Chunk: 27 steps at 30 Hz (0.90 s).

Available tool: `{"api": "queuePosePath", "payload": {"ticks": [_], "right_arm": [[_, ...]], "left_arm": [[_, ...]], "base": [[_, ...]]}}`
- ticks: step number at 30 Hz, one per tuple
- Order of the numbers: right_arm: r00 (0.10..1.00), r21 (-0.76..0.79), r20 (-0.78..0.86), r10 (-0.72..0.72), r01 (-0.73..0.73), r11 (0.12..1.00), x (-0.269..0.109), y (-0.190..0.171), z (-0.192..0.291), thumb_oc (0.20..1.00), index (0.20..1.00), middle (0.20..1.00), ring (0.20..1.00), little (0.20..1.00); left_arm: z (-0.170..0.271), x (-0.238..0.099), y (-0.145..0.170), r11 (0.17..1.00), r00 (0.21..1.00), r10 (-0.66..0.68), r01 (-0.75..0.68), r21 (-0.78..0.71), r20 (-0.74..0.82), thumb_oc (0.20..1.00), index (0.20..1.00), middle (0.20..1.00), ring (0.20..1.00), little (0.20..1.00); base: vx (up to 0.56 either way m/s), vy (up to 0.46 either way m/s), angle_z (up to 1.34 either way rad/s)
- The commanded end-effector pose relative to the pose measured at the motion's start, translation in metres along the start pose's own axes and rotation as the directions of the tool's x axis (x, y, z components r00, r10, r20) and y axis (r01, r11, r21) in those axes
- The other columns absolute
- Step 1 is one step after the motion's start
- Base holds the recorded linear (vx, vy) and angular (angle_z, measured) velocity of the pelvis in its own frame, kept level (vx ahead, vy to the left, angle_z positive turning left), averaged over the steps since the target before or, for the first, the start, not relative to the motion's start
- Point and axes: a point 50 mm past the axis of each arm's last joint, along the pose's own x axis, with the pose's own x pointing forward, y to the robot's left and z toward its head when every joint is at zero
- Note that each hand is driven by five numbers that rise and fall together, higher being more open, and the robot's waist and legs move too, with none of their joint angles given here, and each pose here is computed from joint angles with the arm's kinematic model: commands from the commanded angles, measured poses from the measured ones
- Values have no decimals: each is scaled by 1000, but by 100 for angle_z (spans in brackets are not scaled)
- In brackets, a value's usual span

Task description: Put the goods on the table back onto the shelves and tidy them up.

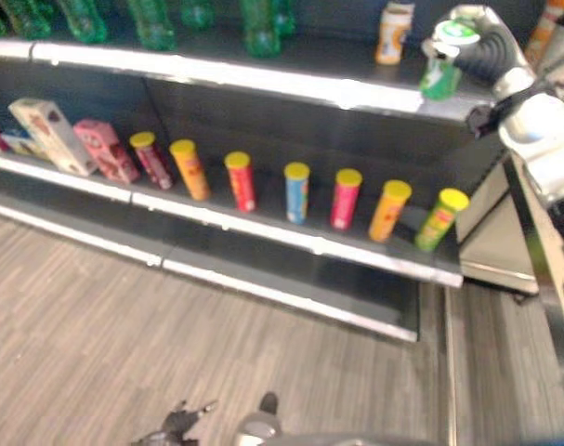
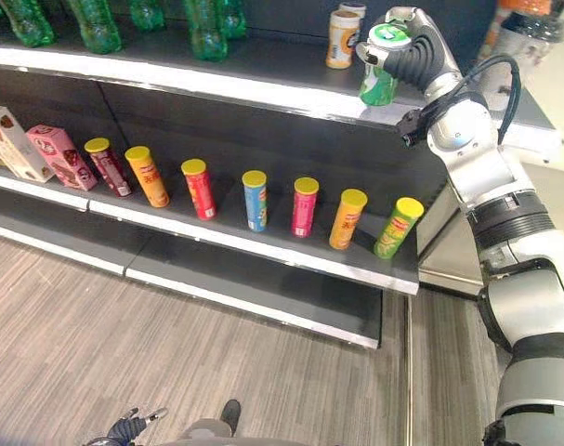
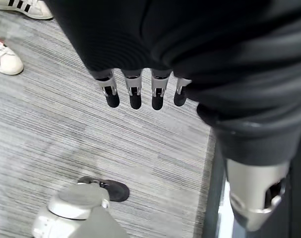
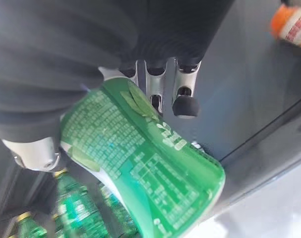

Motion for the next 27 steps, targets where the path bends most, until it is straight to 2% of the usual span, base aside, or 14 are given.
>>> {"api": "queuePosePath", "payload": {"ticks": [1,10,27], "right_arm": [[993,-42,75,-94,97,994,18,-26,32,200,200,200,200,200],[989,-88,-64,-134,128,988,18,-30,2,200,200,200,200,200],[966,-235,-149,-212,174,956,15,-44,-19,200,200,200,200,200]], "left_arm": [[7,2,13,998,1000,26,-27,56,13,1000,1000,1000,1000,1000],[-3,2,19,996,999,38,-35,79,-37,1000,1000,1000,1000,1000],[-5,1,21,995,997,63,-60,82,-34,1000,1000,1000,1000,1000]], "base": [[32,-77,35],[58,-69,38],[18,-13,11]]}}
